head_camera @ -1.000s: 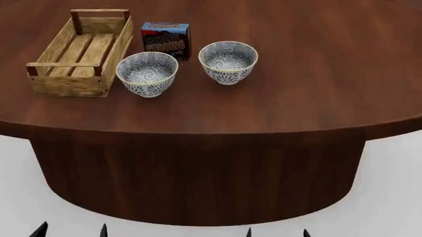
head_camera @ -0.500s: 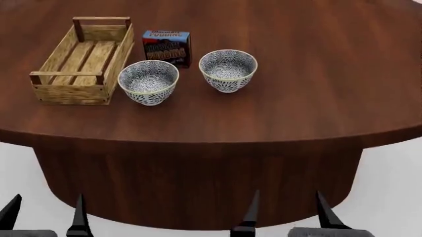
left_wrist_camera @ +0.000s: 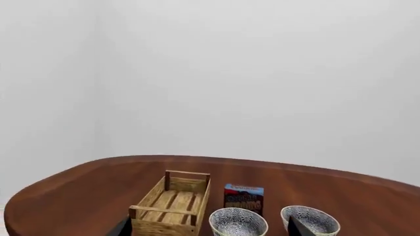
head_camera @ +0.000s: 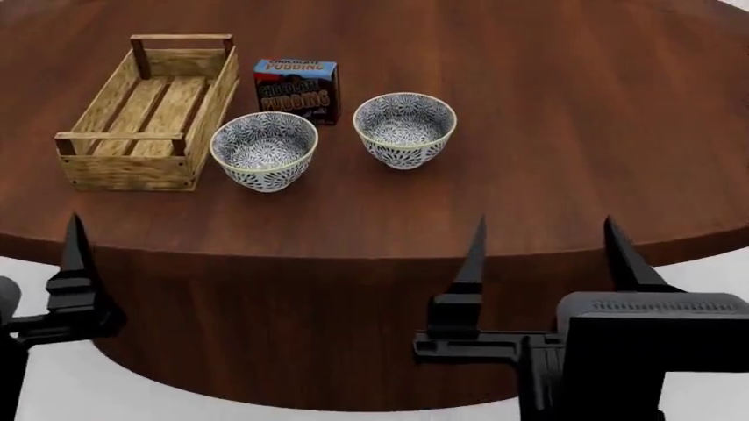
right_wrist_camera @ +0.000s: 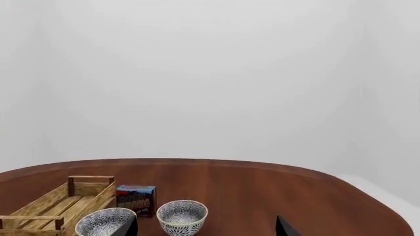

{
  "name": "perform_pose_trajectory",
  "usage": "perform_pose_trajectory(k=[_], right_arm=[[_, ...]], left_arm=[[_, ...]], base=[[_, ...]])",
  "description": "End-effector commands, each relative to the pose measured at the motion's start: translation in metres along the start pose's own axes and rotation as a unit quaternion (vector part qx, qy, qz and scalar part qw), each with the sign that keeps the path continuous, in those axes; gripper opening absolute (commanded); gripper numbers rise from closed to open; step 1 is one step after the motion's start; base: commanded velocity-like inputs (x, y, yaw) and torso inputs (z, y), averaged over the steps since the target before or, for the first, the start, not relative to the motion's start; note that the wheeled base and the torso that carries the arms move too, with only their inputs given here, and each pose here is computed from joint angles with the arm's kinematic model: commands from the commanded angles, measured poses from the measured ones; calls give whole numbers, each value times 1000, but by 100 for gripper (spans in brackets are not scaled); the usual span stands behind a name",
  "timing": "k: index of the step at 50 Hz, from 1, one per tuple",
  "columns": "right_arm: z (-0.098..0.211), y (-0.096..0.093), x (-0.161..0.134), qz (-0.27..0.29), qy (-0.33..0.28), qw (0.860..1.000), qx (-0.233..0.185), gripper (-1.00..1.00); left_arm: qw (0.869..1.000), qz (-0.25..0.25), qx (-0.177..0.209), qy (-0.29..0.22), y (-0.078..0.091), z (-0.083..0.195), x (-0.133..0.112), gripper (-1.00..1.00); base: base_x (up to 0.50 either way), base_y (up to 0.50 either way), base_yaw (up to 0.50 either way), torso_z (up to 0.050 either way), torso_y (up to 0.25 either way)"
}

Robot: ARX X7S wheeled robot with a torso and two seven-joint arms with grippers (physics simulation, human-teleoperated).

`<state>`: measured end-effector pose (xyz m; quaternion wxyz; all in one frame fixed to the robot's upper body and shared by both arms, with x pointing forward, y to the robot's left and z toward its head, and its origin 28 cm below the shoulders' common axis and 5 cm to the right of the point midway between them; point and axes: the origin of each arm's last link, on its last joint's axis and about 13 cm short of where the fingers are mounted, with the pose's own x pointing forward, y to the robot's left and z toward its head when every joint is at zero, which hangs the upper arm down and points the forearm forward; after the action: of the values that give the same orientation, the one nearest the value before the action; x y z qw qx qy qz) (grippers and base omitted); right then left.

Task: Stack the left bowl on the right bowl and place them in the tray.

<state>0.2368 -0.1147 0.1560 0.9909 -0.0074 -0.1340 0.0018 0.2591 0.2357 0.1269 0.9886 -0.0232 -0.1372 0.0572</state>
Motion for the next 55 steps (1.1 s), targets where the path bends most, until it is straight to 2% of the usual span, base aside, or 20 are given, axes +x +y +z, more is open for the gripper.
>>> perform_pose_trajectory(k=[1, 3, 5, 7, 9, 12, 23, 34, 55], right_arm=[[5, -3, 2, 0, -12, 1000, 1, 100], [-1, -4, 0, 1, -11, 1000, 4, 100], [-6, -3, 3, 6, 13, 1000, -20, 100], [-7, -4, 2, 7, 15, 1000, -15, 100], [-6, -5, 1, 3, 15, 1000, -22, 100], [-3, -6, -1, 2, 5, 1000, -11, 100], [9, -2, -7, -2, -7, 999, -32, 100], [9, 0, -5, 4, -6, 999, -33, 100], [10, 2, -7, 27, -15, 999, -40, 100]], left_arm=[[1000, -3, 4, -8, 0, 7, 6, 100], [1000, -6, 8, -11, 0, 6, 5, 100], [1000, -3, 15, -14, -1, 6, 4, 100], [1000, -12, 18, -11, -2, 6, 4, 100], [999, -5, 26, -29, -3, 7, 1, 100], [999, -10, 24, -31, -3, 8, 1, 100], [999, 3, 26, -36, -1, 16, -2, 100], [999, 7, 32, -35, 0, 14, 1, 100], [999, 15, 30, -29, 2, 13, 2, 100]], base=[[0, 0, 0, 50, 0], [0, 0, 0, 50, 0], [0, 0, 0, 50, 0], [0, 0, 0, 38, 0], [0, 0, 0, 0, 0], [48, 500, 0, 0, 0], [60, 500, 0, 0, 0], [92, 500, 0, 0, 0], [407, 346, 0, 0, 0]])
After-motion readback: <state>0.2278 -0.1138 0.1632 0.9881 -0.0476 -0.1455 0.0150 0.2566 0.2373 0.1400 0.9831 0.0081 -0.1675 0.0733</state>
